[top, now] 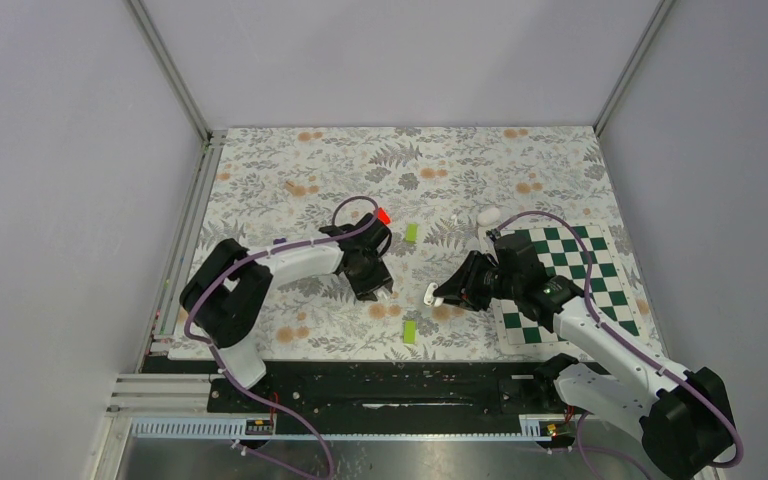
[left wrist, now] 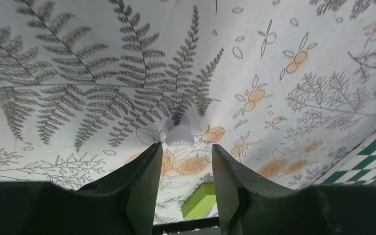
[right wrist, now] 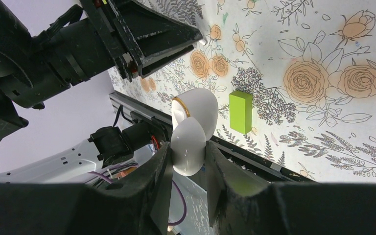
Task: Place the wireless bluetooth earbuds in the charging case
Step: Place the left earbud at the center of the board, then pick up the left earbud from the center of the board.
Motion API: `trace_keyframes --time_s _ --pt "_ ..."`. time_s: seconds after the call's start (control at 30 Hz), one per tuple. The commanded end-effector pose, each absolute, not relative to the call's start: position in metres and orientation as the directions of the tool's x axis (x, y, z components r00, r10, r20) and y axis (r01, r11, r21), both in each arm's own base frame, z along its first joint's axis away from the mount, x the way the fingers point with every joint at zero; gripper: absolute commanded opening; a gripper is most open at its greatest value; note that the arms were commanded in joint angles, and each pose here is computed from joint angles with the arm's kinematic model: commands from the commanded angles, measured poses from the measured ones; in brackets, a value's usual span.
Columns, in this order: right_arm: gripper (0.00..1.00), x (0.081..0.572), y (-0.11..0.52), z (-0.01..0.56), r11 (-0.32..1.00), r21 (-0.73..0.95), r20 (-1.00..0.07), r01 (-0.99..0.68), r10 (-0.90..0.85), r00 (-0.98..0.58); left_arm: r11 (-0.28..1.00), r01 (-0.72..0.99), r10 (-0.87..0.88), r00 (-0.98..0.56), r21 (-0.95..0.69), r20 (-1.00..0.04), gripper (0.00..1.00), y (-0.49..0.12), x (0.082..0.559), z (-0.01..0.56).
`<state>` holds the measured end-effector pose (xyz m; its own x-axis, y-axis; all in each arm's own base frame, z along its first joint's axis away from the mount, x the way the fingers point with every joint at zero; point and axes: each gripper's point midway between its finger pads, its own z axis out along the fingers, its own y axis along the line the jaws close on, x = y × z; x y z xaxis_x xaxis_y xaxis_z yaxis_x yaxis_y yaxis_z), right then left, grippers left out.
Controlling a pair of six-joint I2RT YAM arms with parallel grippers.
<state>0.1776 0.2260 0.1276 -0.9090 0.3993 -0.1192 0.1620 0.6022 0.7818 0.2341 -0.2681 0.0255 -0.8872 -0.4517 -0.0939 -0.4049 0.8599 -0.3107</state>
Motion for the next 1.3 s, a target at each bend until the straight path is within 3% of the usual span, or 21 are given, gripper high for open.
trace_keyframes --time_s 0.0,0.17,0.57,1.27 --pt "0.0 0.181 0.23 0.136 0.586 0.802 -0.154 0.115 0.389 -0.908 0.848 -0.423 -0.438 -0.898 -0.32 0.027 0.43 -0.276 0.218 0.028" --pt "0.0 0.182 0.231 0.137 0.574 0.81 -0.15 0.116 0.395 -0.906 0.848 -0.437 -0.436 -0.897 -0.3 0.073 0.4 -0.274 0.216 0.02" --pt "0.0 0.182 0.231 0.138 0.57 0.813 -0.152 0.115 0.399 -0.904 0.856 -0.419 -0.418 -0.906 -0.303 0.072 0.41 -0.26 0.25 0.02" --pt "0.0 0.184 0.232 0.138 0.565 0.816 -0.148 0.121 0.406 -0.902 0.895 -0.391 -0.362 -0.918 -0.217 0.16 0.4 -0.246 0.23 0.008"
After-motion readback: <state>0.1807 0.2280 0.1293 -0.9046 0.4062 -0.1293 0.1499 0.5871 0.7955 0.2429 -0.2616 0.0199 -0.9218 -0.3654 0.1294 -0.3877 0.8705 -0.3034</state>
